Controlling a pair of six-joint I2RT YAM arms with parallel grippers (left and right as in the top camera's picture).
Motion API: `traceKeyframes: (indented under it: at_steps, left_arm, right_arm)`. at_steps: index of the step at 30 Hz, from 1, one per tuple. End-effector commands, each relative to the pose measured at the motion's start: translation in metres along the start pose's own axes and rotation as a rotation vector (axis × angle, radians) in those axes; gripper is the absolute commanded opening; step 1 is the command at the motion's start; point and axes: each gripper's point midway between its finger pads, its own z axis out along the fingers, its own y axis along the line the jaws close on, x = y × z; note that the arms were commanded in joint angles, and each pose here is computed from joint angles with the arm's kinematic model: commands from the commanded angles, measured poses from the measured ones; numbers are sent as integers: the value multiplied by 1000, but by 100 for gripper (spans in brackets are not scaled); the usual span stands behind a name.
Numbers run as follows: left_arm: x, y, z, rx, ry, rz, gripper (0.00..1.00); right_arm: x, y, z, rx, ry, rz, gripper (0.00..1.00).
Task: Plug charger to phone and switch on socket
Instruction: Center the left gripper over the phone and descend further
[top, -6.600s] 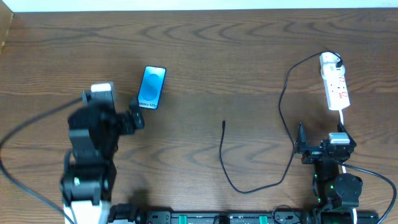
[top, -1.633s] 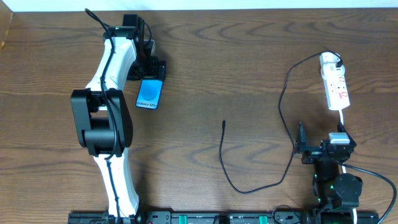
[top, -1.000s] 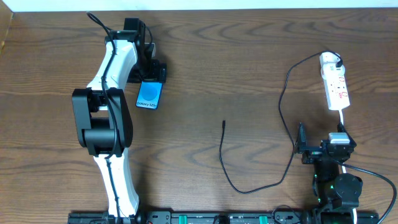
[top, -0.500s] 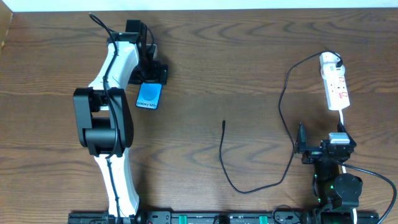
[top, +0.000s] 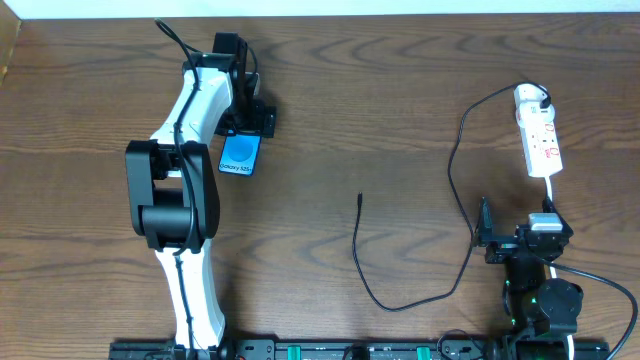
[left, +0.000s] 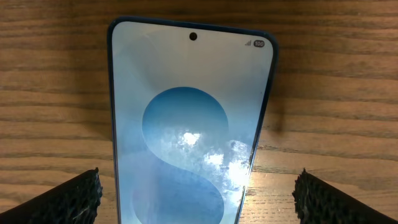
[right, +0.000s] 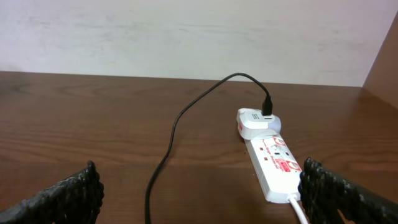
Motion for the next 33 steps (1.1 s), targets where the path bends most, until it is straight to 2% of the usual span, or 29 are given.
traceKeyframes:
  at_steps: [1, 26, 33]
  left_arm:
    - [5, 5, 9, -17, 21, 2, 98]
    - [6, 8, 20, -36, 8, 6, 98]
    - [16, 8, 26, -35, 35, 7, 98]
  right_arm:
    - [1, -3, 0, 14, 1, -8, 99]
    - [1, -3, 0, 14, 1, -8, 99]
    - [1, -3, 0, 14, 1, -8, 99]
